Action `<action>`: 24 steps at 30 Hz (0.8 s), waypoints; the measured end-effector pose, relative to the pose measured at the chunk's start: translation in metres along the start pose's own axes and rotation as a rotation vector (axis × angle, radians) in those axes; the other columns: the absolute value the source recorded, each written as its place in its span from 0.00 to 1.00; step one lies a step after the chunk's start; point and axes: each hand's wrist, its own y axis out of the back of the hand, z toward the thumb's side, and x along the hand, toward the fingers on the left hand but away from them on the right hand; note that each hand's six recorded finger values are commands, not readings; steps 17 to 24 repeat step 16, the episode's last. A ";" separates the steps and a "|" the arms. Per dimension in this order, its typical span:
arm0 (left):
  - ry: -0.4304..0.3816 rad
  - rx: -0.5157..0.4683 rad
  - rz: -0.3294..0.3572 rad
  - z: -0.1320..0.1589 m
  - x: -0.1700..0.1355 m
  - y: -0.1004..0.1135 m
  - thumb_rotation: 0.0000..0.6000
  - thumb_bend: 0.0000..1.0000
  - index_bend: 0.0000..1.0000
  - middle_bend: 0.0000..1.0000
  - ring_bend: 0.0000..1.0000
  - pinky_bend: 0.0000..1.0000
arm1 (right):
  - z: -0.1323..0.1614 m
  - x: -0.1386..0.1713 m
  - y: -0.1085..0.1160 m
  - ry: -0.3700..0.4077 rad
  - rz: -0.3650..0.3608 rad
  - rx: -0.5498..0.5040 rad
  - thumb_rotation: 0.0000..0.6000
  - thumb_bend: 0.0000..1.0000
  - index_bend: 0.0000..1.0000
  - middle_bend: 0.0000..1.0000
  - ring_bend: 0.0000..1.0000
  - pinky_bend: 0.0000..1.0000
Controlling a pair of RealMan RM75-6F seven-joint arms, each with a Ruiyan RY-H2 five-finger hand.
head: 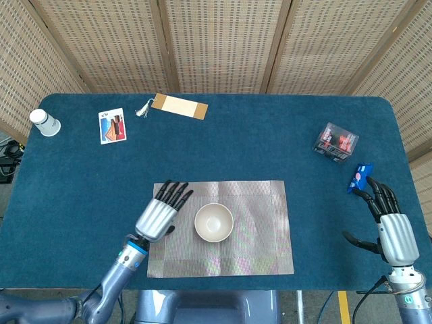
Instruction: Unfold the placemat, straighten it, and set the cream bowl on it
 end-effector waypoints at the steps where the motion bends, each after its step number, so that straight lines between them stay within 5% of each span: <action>1: 0.020 0.004 0.007 -0.010 -0.004 0.004 1.00 0.09 0.02 0.00 0.00 0.00 | -0.001 0.000 -0.001 -0.004 0.003 0.004 1.00 0.15 0.22 0.00 0.00 0.00; 13: 0.369 0.035 0.054 -0.149 -0.110 0.047 1.00 0.08 0.00 0.00 0.00 0.00 | -0.009 -0.006 -0.015 -0.048 0.043 0.077 1.00 0.15 0.20 0.00 0.00 0.00; 16: 0.427 0.024 0.044 -0.165 -0.138 0.050 1.00 0.08 0.00 0.00 0.00 0.00 | -0.011 -0.007 -0.015 -0.048 0.040 0.114 1.00 0.14 0.19 0.00 0.00 0.00; 24: 0.427 0.024 0.044 -0.165 -0.138 0.050 1.00 0.08 0.00 0.00 0.00 0.00 | -0.011 -0.007 -0.015 -0.048 0.040 0.114 1.00 0.14 0.19 0.00 0.00 0.00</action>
